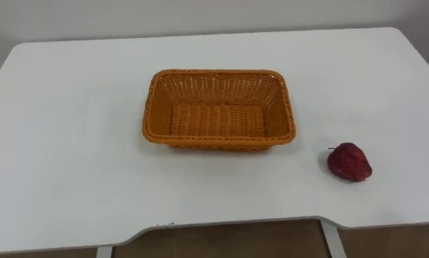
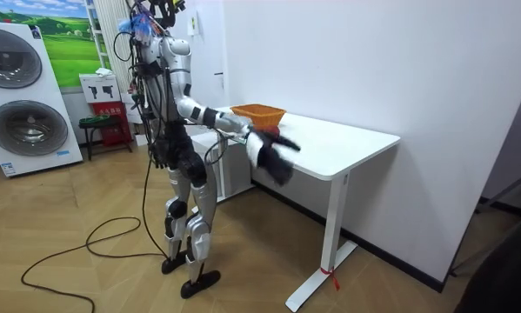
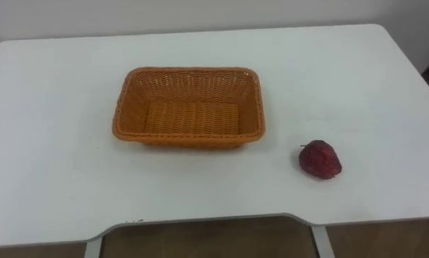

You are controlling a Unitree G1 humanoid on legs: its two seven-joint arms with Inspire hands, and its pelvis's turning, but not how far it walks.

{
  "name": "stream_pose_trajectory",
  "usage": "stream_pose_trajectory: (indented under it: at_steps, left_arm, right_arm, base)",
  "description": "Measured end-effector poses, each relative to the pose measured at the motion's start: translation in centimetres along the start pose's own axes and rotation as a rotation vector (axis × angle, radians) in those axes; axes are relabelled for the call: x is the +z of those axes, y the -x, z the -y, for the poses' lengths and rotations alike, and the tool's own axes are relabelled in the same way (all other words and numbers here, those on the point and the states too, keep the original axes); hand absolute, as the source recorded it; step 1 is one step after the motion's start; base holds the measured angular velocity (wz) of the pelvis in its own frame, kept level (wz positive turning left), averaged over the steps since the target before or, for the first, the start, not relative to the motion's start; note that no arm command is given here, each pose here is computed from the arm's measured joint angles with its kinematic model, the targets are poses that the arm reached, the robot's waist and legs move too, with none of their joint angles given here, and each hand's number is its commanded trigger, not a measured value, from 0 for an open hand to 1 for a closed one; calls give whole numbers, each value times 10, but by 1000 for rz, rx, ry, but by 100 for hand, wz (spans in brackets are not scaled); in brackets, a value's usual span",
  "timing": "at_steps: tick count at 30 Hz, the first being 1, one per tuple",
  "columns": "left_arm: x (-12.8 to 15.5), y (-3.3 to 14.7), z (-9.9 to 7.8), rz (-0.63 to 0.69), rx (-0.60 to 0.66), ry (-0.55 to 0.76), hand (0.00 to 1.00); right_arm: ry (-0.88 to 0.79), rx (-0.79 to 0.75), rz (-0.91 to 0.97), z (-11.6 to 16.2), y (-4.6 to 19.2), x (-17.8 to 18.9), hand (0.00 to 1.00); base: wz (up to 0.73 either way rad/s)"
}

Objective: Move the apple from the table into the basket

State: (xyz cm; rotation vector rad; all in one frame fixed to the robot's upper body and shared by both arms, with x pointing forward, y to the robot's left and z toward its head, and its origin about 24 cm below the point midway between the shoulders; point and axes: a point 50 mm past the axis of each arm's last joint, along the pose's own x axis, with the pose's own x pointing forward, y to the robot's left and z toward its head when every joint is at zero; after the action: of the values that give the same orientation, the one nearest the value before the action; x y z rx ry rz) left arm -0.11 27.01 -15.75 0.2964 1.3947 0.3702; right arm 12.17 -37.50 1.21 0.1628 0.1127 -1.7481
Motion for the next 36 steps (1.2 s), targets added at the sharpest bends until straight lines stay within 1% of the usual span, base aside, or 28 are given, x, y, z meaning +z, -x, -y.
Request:
stream_pose_trajectory:
  at_steps: [2,3,5,7,9,14,20,23,26,29,36]
  left_arm:
    - [-1,1,4,5,-10,-33,0]
    - [0,1,6,8,-14,-37,0]
    - [4,1,9,32,-26,-61,0]
    - [6,1,11,47,-34,-80,0]
    - [7,2,14,56,-46,-98,0]
    - [7,2,17,63,-90,-136,0]
    - [14,1,17,91,-103,-148,0]
    - [16,1,18,104,-106,-145,0]
    - [16,1,18,103,-110,-146,0]
    - [16,1,18,103,-112,-146,0]
    - [19,1,20,112,-120,-158,0]
  right_arm:
    - [-4,86,161,-15,17,19,0]
    - [-3,111,195,-19,22,23,0]
    - [1,205,311,-30,39,35,0]
    - [-2,282,371,-37,52,40,0]
    - [-1,355,393,-42,61,40,0]
    - [86,609,504,-58,93,34,0]
    - [192,845,562,-64,124,18,0]
    - [237,939,553,-65,133,8,0]
    - [262,999,542,-64,139,2,0]
    - [286,1040,531,-61,143,-4,0]
    - [363,1074,494,-55,141,-20,0]
  base:
    - [0]
    - [-6]
    - [-4]
    - [0]
    - [3]
    - [1]
    - [0]
    - [3]
    - [0]
    - [2]
    - [0]
